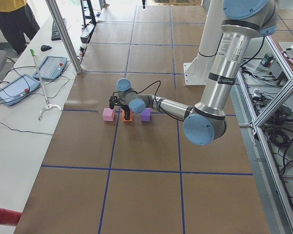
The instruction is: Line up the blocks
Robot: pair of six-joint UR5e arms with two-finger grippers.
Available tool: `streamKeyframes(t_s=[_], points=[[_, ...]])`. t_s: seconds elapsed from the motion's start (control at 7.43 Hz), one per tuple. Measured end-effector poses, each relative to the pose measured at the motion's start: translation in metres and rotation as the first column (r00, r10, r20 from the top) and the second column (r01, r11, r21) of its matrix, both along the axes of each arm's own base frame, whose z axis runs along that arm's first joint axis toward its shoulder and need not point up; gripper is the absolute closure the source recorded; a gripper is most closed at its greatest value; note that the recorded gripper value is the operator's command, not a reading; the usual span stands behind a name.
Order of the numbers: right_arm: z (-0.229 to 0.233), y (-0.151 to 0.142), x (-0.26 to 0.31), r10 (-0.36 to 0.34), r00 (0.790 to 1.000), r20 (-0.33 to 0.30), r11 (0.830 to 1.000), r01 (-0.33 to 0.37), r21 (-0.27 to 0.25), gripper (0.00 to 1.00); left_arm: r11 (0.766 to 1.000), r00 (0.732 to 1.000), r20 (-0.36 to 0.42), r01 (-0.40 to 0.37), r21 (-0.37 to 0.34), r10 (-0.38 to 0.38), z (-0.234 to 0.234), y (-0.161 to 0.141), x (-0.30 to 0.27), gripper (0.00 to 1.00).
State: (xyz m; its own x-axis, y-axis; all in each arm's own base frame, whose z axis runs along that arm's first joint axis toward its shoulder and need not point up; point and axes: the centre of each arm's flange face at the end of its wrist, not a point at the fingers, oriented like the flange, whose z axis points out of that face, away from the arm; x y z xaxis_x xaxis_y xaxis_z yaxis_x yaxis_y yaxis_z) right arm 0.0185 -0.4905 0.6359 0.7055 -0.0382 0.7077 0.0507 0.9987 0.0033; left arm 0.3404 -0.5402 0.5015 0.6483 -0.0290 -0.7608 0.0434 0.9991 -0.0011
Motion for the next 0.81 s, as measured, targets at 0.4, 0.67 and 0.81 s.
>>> streamKeyframes(t_s=[0.4,0.67,0.81], points=[[0.0000,0.0000,0.0000,0.000,1.000,0.000,1.000,0.000,0.001,0.00,1.000,1.000,0.007,-0.002,-0.006,0.002,0.0048,0.0009,0.0016,0.01],[0.0000,0.0000,0.0000,0.000,1.000,0.000,1.000,0.000,0.000,0.00,1.000,1.000,0.008,-0.002,-0.001,0.002,0.0045,0.0006,0.0015,0.00],[0.0000,0.0000,0.0000,0.000,1.000,0.000,1.000,0.000,0.000,0.00,1.000,1.000,0.009,-0.001,0.001,0.001,0.0039,0.0007,0.0012,0.00]])
